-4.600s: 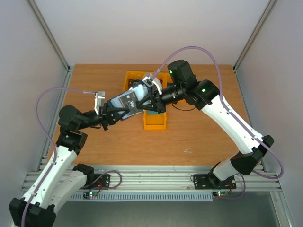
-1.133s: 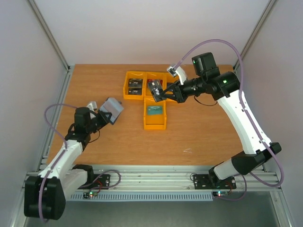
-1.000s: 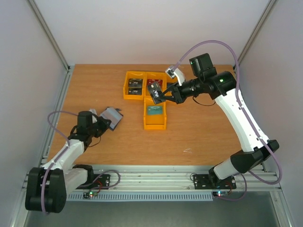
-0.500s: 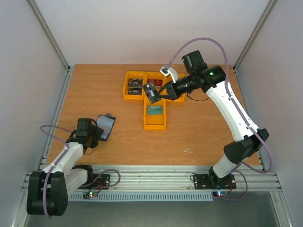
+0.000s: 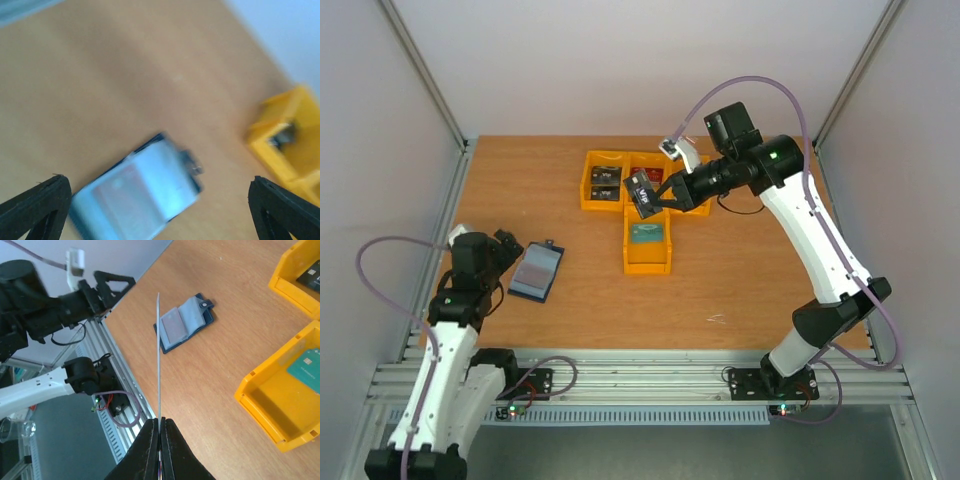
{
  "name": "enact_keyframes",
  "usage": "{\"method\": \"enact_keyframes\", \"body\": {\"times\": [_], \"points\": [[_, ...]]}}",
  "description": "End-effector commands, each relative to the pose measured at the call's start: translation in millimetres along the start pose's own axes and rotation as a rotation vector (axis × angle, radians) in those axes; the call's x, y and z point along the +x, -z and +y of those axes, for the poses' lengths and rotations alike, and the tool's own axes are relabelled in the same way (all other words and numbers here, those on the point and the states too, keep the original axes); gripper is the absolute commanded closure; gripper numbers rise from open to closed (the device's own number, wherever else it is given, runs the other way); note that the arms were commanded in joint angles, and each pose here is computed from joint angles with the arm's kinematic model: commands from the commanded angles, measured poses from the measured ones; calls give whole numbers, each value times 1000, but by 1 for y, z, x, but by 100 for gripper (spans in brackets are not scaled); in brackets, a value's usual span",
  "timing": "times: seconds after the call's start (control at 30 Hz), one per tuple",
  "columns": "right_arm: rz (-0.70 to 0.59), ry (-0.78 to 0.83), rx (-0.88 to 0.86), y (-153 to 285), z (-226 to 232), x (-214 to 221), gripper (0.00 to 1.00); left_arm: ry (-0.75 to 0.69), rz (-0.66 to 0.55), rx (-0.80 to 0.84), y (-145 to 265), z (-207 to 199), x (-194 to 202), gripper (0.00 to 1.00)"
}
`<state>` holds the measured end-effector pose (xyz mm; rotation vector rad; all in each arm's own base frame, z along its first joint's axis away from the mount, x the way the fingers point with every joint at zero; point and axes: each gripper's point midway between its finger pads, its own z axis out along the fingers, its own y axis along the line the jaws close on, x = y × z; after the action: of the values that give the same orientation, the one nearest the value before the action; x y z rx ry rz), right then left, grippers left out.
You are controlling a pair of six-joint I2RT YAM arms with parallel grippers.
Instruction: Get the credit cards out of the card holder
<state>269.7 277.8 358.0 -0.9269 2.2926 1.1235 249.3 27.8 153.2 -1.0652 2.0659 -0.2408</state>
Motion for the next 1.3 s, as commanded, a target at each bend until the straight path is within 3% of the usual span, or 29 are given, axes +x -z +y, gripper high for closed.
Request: {"method": "enact_keyframes", "body": {"times": [0.0, 0.1, 0.17, 0.3, 0.37, 0.43, 0.57, 0.67, 0.77, 0.93, 1.27], "points": [[18, -73, 30, 10, 8, 2, 99, -430, -292, 439, 55, -95, -52, 3], [30, -119, 14, 8, 10, 1, 99, -828, -496, 912, 127, -170, -37, 5], [44, -150, -3, 6, 12, 1, 99, -1095, -555, 1083, 152, -187, -8, 7], [60, -169, -20, -1, 21, -3, 99, -1593, -831, 1171, 169, -202, 40, 8], [60, -180, -39, -5, 26, -6, 99, -1886, -1073, 1189, 172, -201, 64, 8], [64, -200, -76, -10, 34, -8, 99, -2136, -1414, 1138, 172, -206, 79, 8], [77, -204, -98, -19, 43, -8, 99, -2191, -1845, 964, 185, -235, 76, 11], [82, -198, -121, -25, 50, -9, 99, -2203, -1985, 879, 188, -251, 75, 13], [84, -187, -145, -31, 56, -11, 99, -2194, -2005, 935, 195, -253, 84, 18], [102, -194, -136, -38, 53, -9, 99, -2161, -2014, 950, 203, -257, 89, 37], [120, -178, -126, -37, 52, -5, 99, -2138, -1961, 963, 203, -255, 89, 97]]}}
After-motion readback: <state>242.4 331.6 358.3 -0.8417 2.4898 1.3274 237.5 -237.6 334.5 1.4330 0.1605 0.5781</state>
